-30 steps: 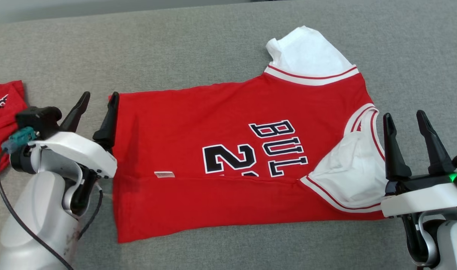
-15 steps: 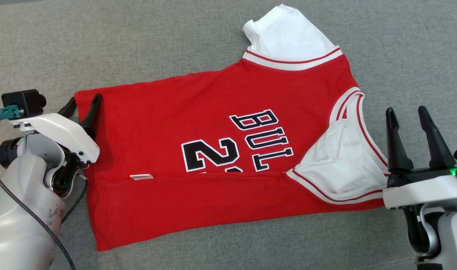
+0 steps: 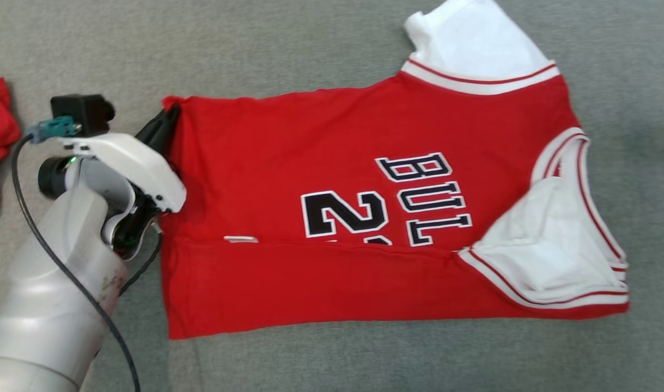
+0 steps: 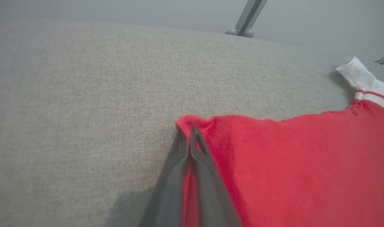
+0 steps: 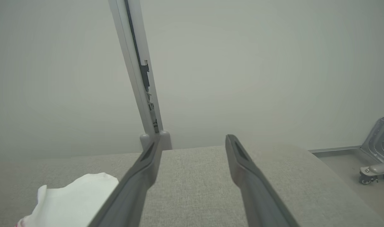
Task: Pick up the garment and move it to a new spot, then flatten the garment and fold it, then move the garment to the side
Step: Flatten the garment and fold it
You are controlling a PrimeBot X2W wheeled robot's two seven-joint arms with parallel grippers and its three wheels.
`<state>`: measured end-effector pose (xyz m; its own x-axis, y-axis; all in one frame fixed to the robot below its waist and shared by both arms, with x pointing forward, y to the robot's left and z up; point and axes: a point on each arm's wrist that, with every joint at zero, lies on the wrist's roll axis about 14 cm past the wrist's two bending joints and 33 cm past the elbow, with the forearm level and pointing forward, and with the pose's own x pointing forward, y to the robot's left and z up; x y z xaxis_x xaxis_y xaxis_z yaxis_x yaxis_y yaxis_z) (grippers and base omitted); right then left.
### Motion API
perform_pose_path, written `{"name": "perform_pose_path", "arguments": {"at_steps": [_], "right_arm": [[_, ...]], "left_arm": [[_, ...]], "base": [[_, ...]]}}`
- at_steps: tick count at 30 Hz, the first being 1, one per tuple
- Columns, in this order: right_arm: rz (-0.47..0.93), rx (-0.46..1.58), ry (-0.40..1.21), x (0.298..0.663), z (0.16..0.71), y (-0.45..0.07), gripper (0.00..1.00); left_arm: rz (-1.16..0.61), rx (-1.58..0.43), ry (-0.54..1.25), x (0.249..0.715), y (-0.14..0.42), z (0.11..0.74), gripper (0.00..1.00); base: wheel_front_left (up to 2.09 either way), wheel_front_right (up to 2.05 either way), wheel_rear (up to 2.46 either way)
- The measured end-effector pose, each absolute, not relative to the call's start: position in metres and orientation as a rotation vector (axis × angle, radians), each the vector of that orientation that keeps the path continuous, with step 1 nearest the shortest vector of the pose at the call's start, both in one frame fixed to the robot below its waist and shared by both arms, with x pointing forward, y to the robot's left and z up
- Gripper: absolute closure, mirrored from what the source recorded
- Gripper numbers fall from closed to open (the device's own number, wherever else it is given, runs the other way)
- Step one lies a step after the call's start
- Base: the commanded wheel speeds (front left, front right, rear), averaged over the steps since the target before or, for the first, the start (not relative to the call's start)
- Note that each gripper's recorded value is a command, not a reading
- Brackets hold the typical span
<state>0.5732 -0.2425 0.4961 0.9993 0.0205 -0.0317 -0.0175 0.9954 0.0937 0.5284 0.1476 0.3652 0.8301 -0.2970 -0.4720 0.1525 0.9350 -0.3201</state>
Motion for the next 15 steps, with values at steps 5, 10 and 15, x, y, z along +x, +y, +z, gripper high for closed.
{"name": "perform_pose_path", "arguments": {"at_steps": [5,10,15], "right_arm": [[0.146,0.095,0.139,0.623,0.480,-0.193,0.00],[0.249,0.076,0.288,0.649,0.443,-0.148,0.00],[0.333,0.048,0.424,0.657,0.405,-0.112,0.00]], "left_arm": [[-0.247,-0.269,0.523,0.531,0.149,0.368,1.00],[-0.253,-0.255,0.522,0.530,0.150,0.367,1.00],[-0.245,-0.244,0.526,0.529,0.156,0.362,1.00]], "base": [[0.00,0.00,0.00],[0.00,0.00,0.00],[0.00,0.00,0.00]]}}
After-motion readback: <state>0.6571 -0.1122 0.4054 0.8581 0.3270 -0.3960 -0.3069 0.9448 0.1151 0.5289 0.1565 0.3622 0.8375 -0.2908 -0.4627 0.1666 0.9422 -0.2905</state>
